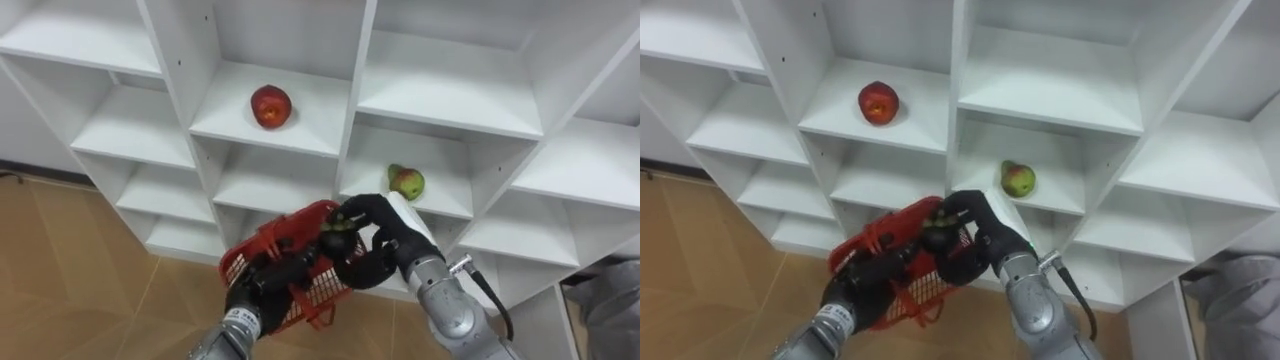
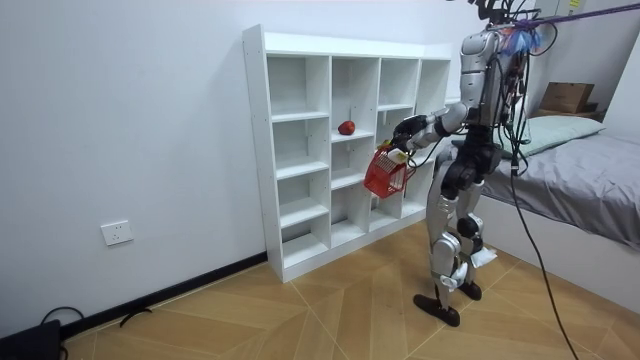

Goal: Collect fruits from the closet

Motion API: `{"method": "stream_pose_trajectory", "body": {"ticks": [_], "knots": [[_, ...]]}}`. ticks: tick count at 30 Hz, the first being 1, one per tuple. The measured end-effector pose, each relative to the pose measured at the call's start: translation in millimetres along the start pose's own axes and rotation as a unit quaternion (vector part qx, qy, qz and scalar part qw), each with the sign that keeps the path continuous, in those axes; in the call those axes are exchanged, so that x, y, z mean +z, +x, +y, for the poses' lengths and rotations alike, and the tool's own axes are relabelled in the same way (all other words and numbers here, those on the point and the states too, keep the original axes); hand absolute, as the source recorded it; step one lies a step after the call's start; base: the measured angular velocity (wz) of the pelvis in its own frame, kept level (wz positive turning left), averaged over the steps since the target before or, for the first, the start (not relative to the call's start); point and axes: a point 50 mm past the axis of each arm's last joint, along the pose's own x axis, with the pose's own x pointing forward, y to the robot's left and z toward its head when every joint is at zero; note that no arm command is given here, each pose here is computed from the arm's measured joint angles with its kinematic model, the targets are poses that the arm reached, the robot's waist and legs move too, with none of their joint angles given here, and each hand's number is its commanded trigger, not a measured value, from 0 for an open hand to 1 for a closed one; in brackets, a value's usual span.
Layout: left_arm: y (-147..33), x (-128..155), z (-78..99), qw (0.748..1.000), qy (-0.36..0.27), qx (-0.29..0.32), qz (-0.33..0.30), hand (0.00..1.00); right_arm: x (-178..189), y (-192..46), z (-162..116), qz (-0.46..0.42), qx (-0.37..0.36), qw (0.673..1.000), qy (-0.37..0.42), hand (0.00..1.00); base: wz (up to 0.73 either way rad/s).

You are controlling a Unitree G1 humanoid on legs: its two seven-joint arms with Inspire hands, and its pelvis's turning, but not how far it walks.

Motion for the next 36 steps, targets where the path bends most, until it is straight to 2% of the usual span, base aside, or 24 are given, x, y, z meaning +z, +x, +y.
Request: {"method": "stream_pose_trajectory", "body": {"ticks": [13, 36], "knots": [[3.5, 3.7, -2.8, 1.0, 0.003, -0.005, 0.001, 1.0, -3.4, -0.4, 17.8, 0.016, 0.027, 0.999, -0.011, 1.0, 0.03], [5.1, 0.1, -8.0, 1.0, 0.012, -0.014, 0.015, 1.0, -4.2, 0.0, 17.5, 0.025, 0.017, 1.0, -0.009, 1.0, 0.0]]}}
